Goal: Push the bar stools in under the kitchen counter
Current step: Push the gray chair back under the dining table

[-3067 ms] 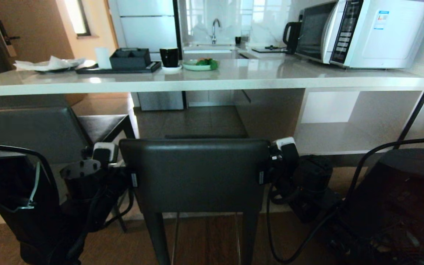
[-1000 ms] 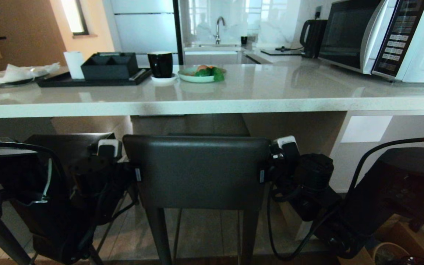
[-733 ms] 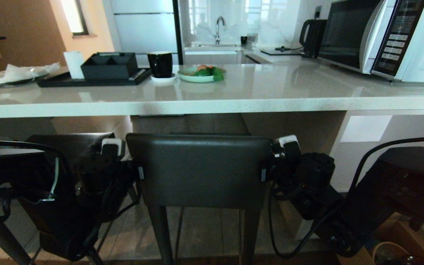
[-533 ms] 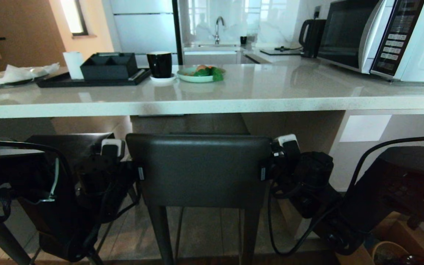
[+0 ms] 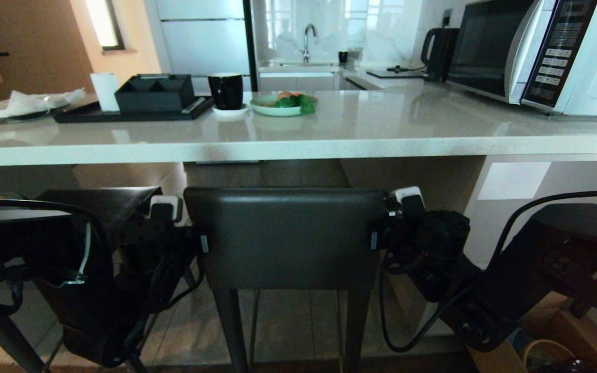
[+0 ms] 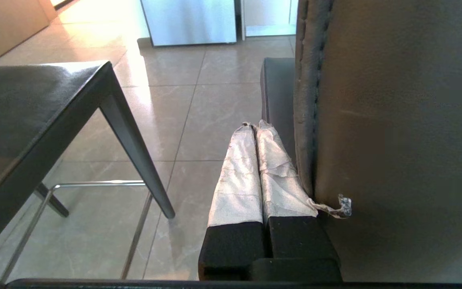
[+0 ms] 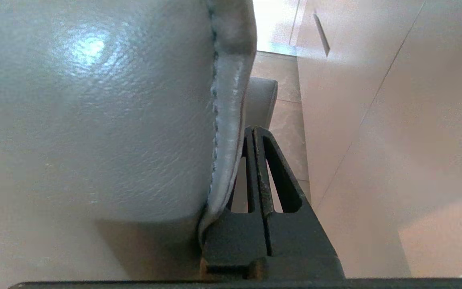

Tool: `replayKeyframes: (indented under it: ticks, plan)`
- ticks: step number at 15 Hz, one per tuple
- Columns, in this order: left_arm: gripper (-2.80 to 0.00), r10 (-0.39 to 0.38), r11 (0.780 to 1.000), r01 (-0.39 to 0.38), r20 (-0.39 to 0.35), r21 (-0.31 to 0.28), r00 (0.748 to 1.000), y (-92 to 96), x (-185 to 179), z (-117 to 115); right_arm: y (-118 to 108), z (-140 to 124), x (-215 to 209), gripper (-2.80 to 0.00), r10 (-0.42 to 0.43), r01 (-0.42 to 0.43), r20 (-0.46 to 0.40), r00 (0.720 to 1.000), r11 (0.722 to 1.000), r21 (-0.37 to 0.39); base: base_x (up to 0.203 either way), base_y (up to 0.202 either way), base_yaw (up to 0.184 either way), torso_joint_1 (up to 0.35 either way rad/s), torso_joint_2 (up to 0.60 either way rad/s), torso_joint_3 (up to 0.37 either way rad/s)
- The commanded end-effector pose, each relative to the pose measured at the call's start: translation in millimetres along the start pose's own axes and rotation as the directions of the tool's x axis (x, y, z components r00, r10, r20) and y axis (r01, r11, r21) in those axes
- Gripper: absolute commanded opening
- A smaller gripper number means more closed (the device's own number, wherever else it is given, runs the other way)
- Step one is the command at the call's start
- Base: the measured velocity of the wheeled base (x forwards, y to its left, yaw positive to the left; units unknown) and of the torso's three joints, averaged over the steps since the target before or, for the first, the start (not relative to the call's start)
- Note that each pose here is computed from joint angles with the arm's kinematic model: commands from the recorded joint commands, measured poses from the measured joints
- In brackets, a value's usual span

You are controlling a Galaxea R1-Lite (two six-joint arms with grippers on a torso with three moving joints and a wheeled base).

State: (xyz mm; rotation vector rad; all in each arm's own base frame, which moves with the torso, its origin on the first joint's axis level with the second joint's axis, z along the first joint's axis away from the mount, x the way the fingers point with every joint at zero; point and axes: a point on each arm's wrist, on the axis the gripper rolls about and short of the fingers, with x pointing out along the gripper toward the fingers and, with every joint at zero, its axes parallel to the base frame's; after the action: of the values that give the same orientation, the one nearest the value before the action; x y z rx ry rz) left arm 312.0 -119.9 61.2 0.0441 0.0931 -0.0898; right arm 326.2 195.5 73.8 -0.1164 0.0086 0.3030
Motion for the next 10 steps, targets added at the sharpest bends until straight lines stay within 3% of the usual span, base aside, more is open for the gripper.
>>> replayKeyframes:
  ticks: [1, 6, 10]
  plan:
    - [-2.8, -0.039, 0.999, 0.039, 0.01, 0.001, 0.999, -12.1, -6.0, 2.2, -0.3, 1.6, -1.4, -2.8, -0.002, 0.002, 0.006, 1.0, 1.0, 0.001, 0.0, 0.0, 0.0, 0.0, 0.0, 0.0]
    - [-2.8, 0.084, 0.996, -0.084, 0.002, -0.01, 0.996, 36.2, -18.3, 12.0, -31.1, 10.1, -6.0, -2.8, -0.069, 0.068, 0.015, 0.998, 0.998, 0.01, 0.0, 0.0, 0.0, 0.0, 0.0, 0.0]
    - [-2.8, 0.108, 0.994, -0.108, -0.041, -0.013, 0.993, 50.8, -35.6, 8.6, -44.8, 16.2, -13.6, -2.8, -0.101, 0.101, 0.026, 0.995, 0.995, 0.018, 0.0, 0.0, 0.0, 0.0, 0.0, 0.0]
